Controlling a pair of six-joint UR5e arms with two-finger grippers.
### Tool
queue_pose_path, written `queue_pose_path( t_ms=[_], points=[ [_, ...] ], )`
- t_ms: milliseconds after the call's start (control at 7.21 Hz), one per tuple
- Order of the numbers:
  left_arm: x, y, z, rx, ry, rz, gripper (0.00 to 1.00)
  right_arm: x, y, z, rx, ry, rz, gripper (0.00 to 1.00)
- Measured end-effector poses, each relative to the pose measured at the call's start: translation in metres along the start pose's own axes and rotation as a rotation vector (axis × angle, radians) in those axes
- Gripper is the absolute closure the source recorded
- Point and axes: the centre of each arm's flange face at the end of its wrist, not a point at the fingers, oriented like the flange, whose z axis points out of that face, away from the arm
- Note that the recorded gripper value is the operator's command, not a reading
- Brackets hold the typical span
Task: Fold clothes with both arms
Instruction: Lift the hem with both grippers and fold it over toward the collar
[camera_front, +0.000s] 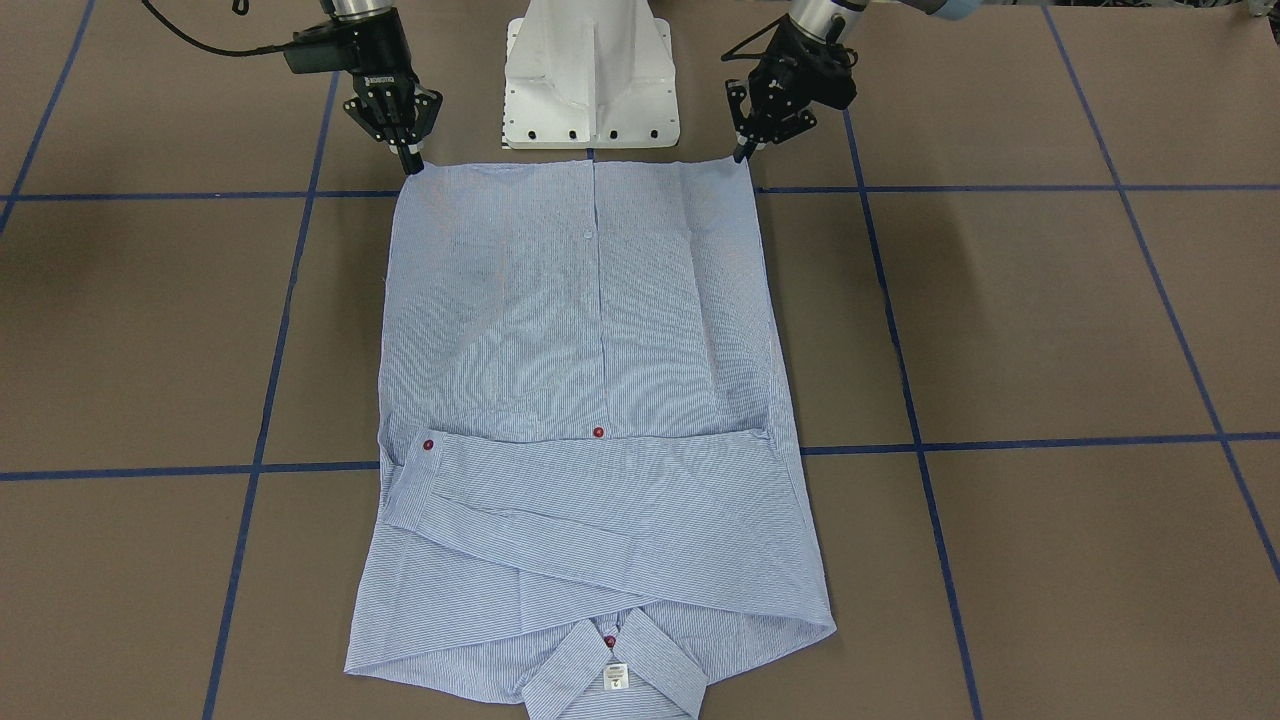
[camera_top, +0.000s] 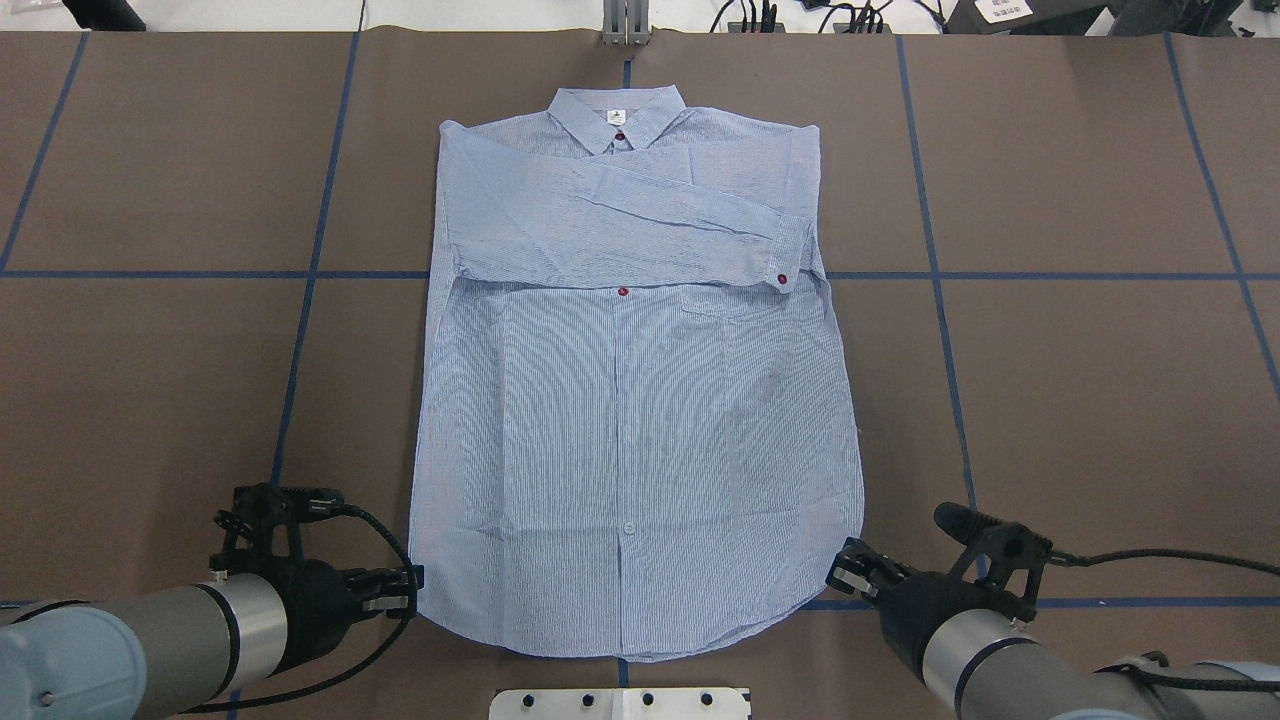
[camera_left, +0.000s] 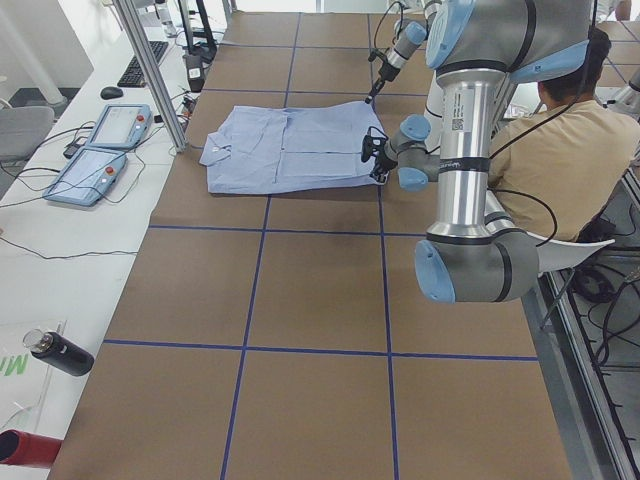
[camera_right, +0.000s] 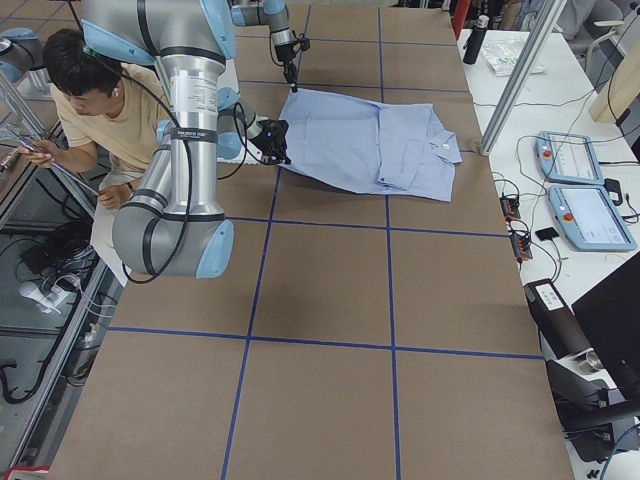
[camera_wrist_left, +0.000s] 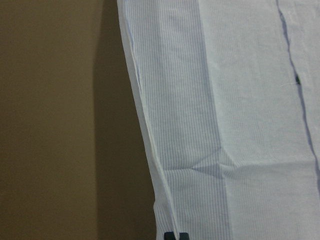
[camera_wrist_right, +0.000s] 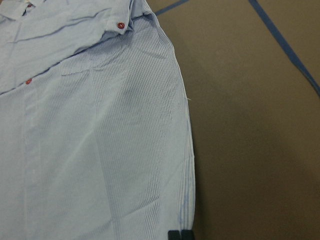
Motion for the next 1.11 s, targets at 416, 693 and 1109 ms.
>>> queue_pose_path(
  t_ms=[416, 693, 1109],
  points=[
    [0.051, -0.023, -0.140, -0.134, 0.099, -0.016, 1.00, -0.030, -0.081, -0.142, -0.165, -0.001, 0.076, 1.00],
    [0.052, -0.059, -0.153, -0.105, 0.068, 0.015, 1.00, -0.051, -0.109, -0.142, -0.157, -0.025, -0.002, 1.00],
    [0.030, -0.169, -0.101, 0.088, -0.084, 0.077, 1.00, -0.117, -0.179, -0.040, -0.010, 0.058, -0.118, 1.00]
  ],
)
